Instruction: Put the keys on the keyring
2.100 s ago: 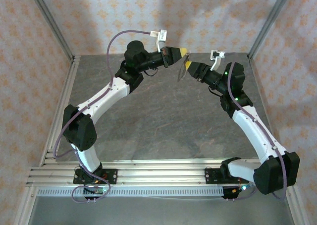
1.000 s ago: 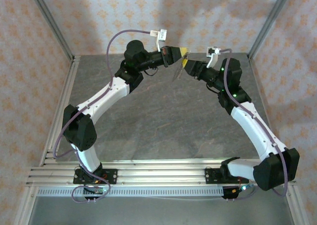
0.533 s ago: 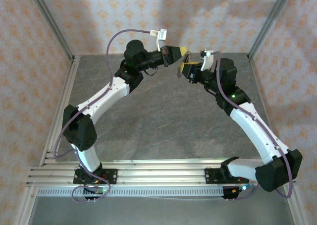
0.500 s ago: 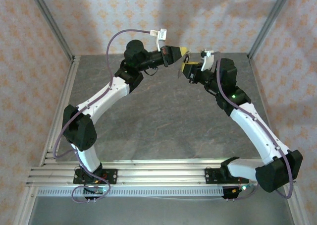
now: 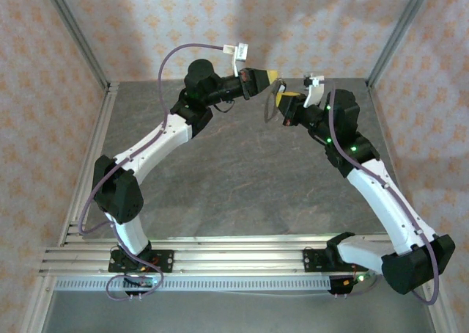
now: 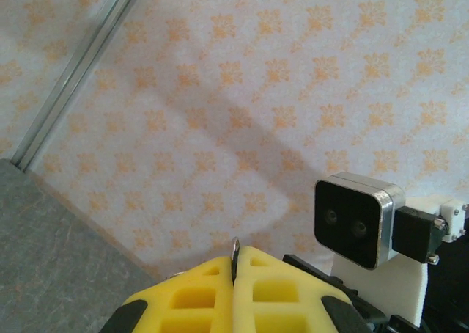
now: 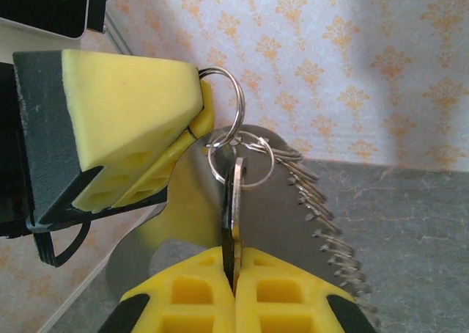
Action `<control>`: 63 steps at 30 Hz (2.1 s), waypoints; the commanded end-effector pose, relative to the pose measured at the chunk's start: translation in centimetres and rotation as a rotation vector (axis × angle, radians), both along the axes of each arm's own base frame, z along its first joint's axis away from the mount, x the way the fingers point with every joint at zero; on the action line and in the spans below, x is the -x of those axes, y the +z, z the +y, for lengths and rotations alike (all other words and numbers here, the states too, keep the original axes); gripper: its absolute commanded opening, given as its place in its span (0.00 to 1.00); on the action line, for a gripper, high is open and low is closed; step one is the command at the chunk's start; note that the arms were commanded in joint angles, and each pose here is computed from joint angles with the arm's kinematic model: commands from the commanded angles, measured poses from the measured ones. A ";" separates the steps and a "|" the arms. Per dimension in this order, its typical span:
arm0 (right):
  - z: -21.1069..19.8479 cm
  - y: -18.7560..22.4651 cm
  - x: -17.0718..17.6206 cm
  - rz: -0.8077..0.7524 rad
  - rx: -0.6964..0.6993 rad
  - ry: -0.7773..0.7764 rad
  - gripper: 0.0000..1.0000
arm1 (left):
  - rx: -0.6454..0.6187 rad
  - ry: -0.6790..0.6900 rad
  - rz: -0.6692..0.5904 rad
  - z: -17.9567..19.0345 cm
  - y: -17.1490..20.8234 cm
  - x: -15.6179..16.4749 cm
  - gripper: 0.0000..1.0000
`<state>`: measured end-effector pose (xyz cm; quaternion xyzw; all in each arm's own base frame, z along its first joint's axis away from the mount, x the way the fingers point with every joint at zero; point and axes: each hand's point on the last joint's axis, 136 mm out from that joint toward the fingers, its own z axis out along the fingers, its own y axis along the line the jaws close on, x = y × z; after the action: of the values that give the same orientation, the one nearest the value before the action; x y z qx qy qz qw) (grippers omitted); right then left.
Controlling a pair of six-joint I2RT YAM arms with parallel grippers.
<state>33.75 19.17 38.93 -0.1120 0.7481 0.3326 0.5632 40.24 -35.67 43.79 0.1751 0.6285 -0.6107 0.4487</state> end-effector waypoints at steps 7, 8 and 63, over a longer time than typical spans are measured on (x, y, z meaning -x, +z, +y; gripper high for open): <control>0.5 1.7 1.1 -0.028 0.038 0.061 0.00 | -0.051 0.001 -0.103 -0.6 2.0 1.7 0.00; 0.4 1.8 1.0 -0.030 0.043 0.054 0.00 | -0.057 0.002 -0.104 -0.6 1.9 1.7 0.00; -3.7 1.0 -0.2 0.008 0.089 -0.044 0.00 | -0.077 -0.010 -0.115 -0.9 1.7 2.3 0.00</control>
<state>34.28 16.17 38.96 -0.1235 0.7749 0.2920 0.5468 39.36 -37.27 41.56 0.2095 0.6600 -0.5707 0.4414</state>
